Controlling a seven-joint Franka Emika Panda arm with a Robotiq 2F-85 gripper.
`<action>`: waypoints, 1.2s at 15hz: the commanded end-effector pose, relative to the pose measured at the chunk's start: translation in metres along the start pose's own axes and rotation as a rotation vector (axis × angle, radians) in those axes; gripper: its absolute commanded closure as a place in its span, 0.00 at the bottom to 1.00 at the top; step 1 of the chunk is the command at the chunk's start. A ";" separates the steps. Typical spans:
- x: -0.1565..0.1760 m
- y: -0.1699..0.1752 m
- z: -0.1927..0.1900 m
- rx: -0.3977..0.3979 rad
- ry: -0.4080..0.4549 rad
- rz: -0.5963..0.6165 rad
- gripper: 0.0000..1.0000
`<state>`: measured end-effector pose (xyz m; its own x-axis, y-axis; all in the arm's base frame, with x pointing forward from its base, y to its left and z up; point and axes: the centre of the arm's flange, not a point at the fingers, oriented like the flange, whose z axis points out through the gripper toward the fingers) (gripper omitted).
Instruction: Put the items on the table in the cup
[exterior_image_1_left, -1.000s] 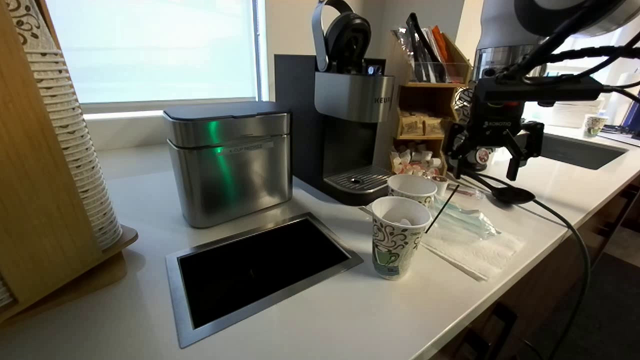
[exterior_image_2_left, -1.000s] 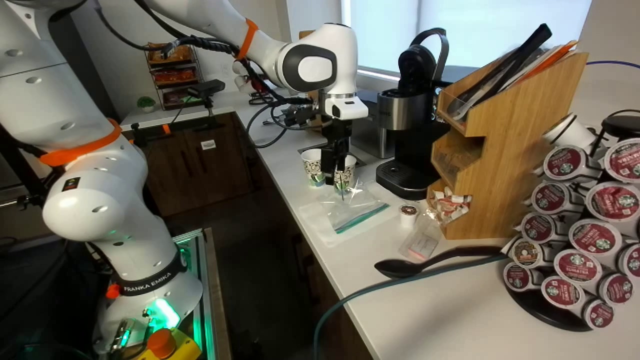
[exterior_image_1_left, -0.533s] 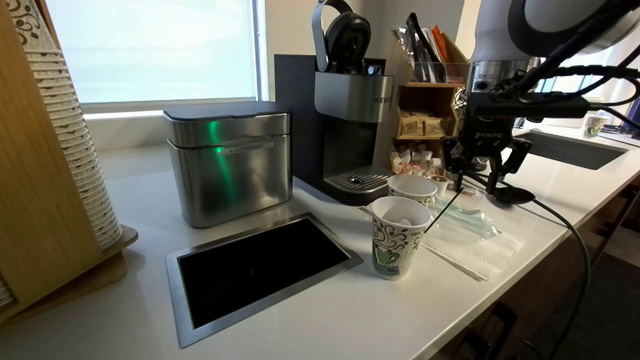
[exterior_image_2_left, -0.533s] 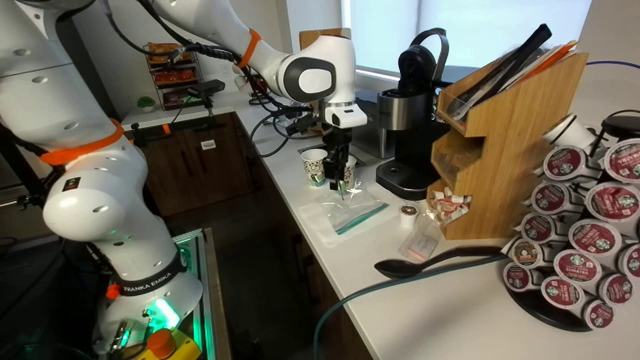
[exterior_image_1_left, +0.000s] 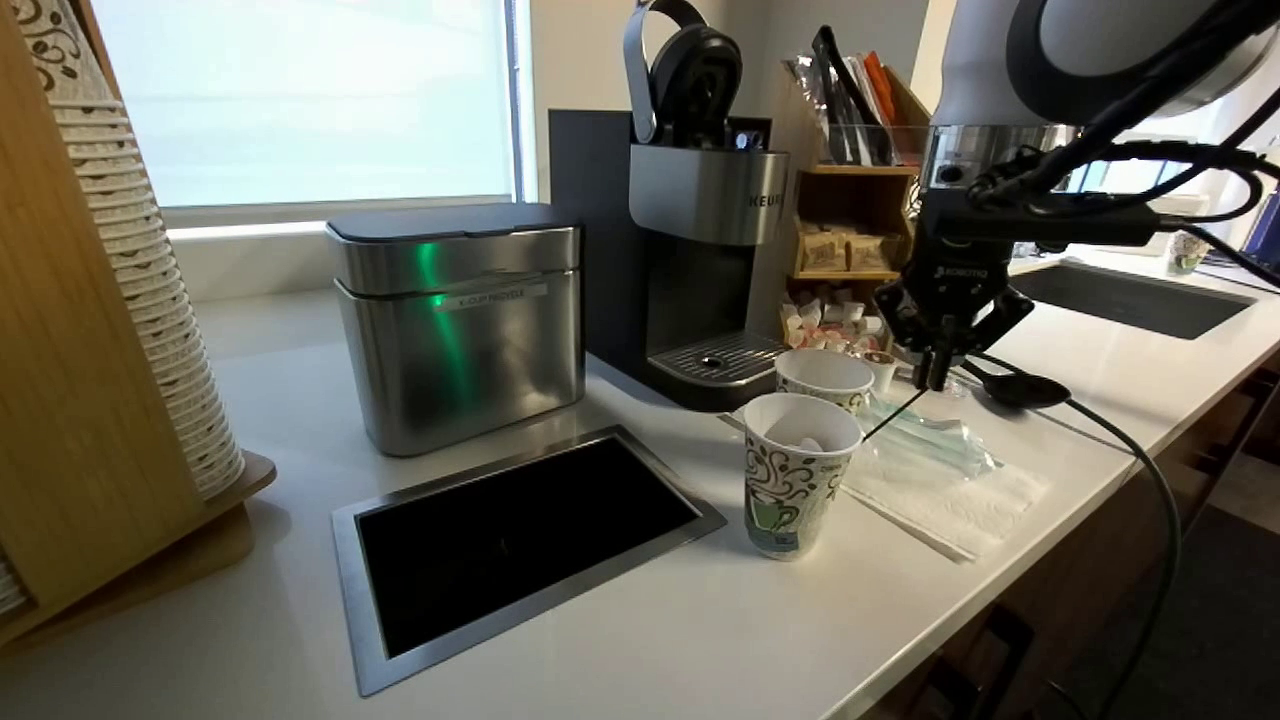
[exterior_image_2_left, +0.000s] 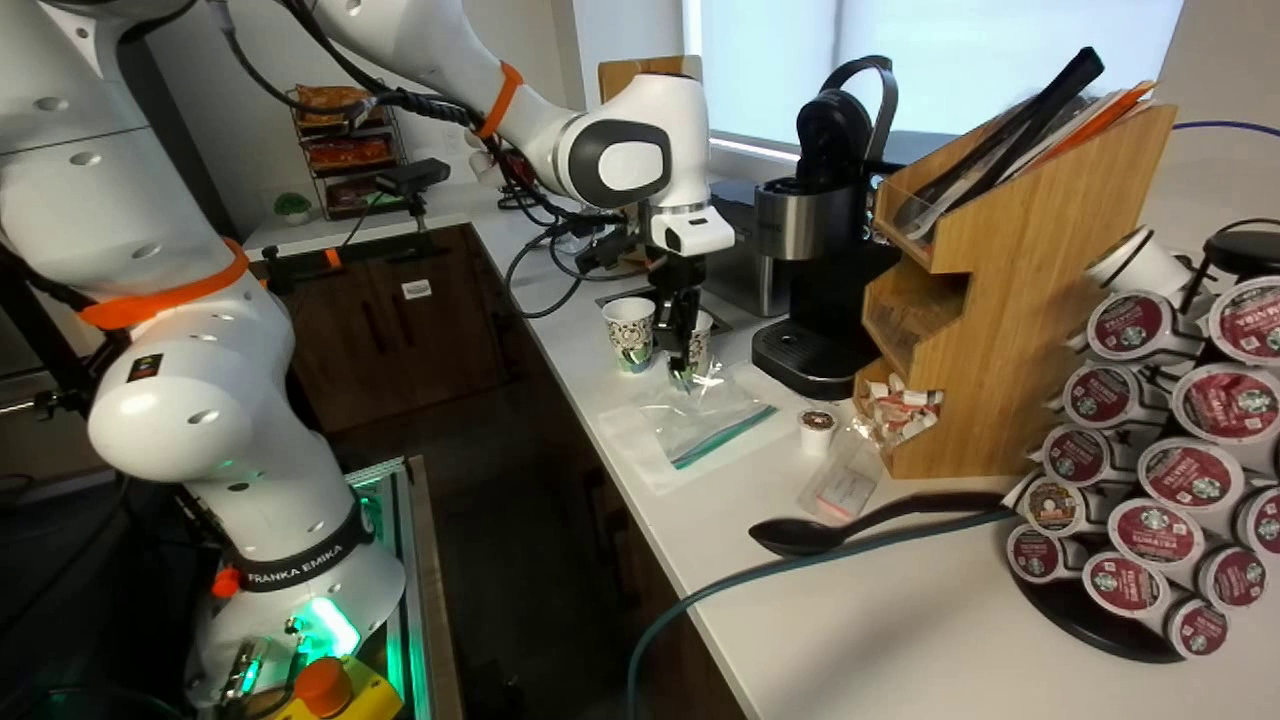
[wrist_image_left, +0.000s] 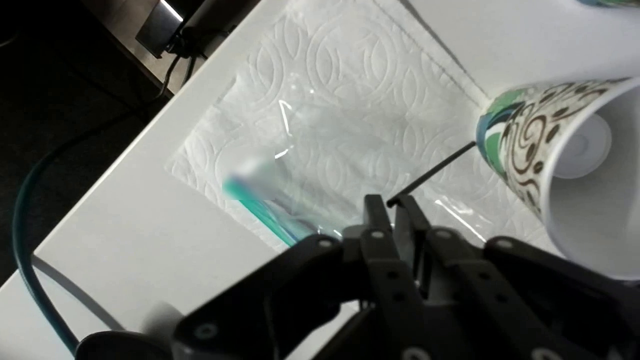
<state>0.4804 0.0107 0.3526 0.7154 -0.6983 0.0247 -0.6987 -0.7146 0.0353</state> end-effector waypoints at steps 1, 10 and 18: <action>-0.005 -0.001 -0.008 0.035 0.022 0.023 1.00; 0.029 0.049 -0.092 0.142 0.044 0.097 1.00; 0.046 0.090 -0.085 0.041 -0.081 0.026 1.00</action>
<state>0.4574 -0.0813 0.4509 0.6179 -0.7858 0.0267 -0.7832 -0.6182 -0.0662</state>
